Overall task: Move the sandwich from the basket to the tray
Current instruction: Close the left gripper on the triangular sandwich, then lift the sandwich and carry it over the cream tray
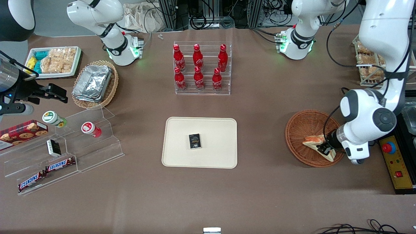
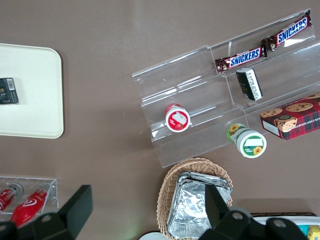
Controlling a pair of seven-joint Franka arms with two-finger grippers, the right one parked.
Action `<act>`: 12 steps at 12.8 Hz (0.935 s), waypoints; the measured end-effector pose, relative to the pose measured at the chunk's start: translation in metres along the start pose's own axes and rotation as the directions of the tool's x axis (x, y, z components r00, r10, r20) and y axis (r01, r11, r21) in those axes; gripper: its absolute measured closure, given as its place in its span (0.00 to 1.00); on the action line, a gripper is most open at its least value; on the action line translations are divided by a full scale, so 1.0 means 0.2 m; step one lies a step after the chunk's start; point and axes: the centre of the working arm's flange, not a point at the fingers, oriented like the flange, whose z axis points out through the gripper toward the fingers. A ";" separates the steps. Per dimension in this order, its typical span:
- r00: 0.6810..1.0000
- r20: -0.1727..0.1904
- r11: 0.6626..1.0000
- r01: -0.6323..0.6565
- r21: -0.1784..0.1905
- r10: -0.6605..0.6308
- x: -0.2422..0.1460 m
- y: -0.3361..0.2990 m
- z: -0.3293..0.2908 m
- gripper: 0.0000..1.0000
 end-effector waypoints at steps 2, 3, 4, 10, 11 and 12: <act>0.998 0.049 0.998 -0.038 0.056 0.036 -0.07 0.11 -0.39 0.80; 0.997 0.057 0.996 -0.064 0.060 0.060 -0.12 0.18 -0.61 0.80; 0.994 0.054 0.995 -0.093 0.045 0.091 -0.18 0.24 -0.79 0.80; 0.919 0.023 0.919 -0.393 0.006 0.393 -0.91 0.74 -0.85 0.80; 0.897 0.017 0.897 -0.441 -0.006 0.441 -1.04 0.85 -0.75 0.80; 0.876 0.017 0.876 -0.481 -0.023 0.482 -1.16 0.94 -0.62 0.80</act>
